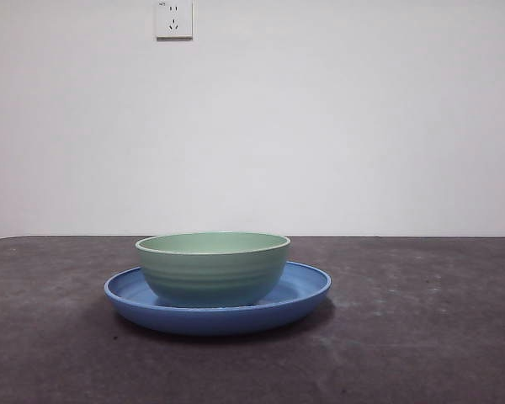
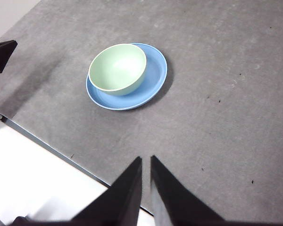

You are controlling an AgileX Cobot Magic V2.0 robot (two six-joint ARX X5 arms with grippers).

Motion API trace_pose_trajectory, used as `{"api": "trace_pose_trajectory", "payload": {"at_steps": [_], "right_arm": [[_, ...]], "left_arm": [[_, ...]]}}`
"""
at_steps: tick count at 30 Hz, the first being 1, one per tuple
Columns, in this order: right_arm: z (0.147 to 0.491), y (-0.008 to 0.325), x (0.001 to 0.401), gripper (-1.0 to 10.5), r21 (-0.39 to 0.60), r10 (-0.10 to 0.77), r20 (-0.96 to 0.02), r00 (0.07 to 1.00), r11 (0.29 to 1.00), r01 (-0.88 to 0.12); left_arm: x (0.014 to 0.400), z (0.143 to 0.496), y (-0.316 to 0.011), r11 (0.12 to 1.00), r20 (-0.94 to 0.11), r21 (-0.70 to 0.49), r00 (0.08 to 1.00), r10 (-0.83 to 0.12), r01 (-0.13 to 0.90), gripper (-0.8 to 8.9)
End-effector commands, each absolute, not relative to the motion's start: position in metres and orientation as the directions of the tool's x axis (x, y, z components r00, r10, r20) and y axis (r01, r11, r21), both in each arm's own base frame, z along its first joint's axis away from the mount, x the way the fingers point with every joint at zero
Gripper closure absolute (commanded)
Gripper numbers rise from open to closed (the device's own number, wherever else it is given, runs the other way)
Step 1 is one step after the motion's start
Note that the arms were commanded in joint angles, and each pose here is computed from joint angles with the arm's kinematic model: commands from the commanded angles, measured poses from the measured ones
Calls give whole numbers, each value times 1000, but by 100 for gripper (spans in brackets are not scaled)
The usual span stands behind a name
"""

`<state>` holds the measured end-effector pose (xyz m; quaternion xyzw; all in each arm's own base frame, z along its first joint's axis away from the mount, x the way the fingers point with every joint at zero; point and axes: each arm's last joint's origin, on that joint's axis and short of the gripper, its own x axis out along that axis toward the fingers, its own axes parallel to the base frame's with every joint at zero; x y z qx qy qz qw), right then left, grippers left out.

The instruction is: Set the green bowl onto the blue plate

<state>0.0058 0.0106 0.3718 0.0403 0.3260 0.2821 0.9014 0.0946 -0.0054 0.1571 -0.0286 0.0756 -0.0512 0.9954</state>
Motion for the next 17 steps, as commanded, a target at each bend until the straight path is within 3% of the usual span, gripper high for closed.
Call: {"api": "trace_pose_trajectory", "payload": {"at_steps": [1, 3, 5, 11, 17], "right_arm": [[377, 11, 6, 920, 245, 545, -539, 642, 831, -500], [376, 10, 5, 920, 239, 534, -534, 655, 839, -489], [376, 9, 5, 920, 161, 494, -500, 711, 860, -484], [345, 11, 29, 920, -22, 374, -164, 913, 924, -382], [277, 11, 65, 920, -83, 268, 65, 961, 961, -263]], "left_arm": [[95, 149, -5, 994, -176, -72, 979, -99, 88, 782], [95, 149, -5, 994, -176, -72, 979, -99, 88, 782], [95, 149, -5, 994, -176, -72, 979, -99, 88, 782], [95, 149, -5, 994, -176, -72, 979, -99, 88, 782], [95, 149, -5, 994, -176, -72, 979, -99, 88, 782]]}}
